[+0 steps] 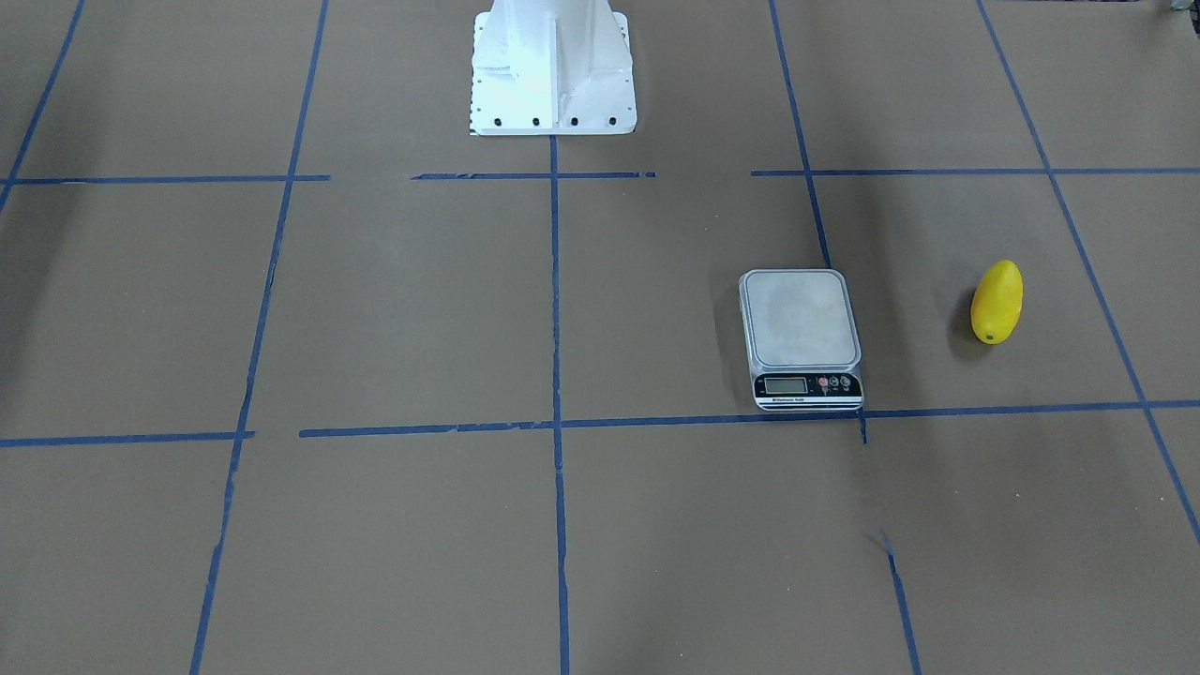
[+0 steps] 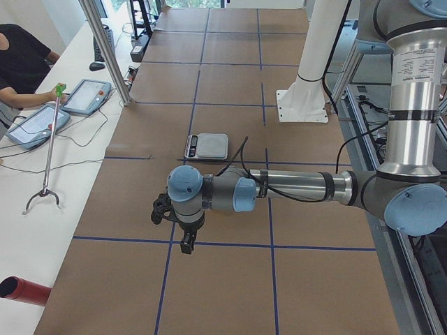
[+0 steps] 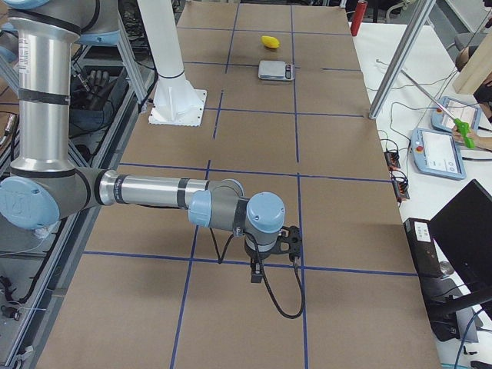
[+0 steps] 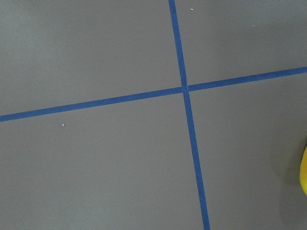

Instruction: Weigh mango

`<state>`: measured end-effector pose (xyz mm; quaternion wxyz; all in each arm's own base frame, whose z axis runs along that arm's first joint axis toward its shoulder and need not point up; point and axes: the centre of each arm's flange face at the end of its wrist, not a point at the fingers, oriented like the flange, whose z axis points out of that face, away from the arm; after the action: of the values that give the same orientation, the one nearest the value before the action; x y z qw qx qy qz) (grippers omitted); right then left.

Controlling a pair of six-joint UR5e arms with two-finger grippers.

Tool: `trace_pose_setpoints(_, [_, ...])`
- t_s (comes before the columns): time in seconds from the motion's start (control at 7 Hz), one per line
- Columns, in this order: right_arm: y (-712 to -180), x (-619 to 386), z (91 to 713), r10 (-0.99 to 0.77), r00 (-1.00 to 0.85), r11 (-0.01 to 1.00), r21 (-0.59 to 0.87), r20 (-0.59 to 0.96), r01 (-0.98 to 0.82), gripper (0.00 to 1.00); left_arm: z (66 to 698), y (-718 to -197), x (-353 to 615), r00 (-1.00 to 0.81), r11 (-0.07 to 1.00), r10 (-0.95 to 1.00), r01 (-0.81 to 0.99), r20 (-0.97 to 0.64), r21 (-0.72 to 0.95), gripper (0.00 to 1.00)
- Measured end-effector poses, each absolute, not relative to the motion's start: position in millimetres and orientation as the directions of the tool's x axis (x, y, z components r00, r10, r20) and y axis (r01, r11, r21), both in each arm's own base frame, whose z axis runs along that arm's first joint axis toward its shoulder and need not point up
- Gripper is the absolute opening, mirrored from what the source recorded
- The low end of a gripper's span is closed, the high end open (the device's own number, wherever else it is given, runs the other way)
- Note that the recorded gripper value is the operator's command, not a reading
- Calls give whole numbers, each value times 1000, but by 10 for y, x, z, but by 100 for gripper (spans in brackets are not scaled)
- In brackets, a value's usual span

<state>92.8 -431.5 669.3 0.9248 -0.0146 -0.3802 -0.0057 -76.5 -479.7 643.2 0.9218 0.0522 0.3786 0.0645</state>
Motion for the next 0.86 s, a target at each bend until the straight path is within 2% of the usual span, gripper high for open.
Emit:
trace_pose_setpoints(0.43, [-4315,928,6692,0,711,1000,-23,703,22,100,6354,-4850,-755,703,983,174,-82,-689,165,100])
trace_pose_setpoints(0.86, [-4315,928,6693,1,711,1000,-23,703,22,100,5630,-5004,-667,707,971,187,-28,-682,238,100])
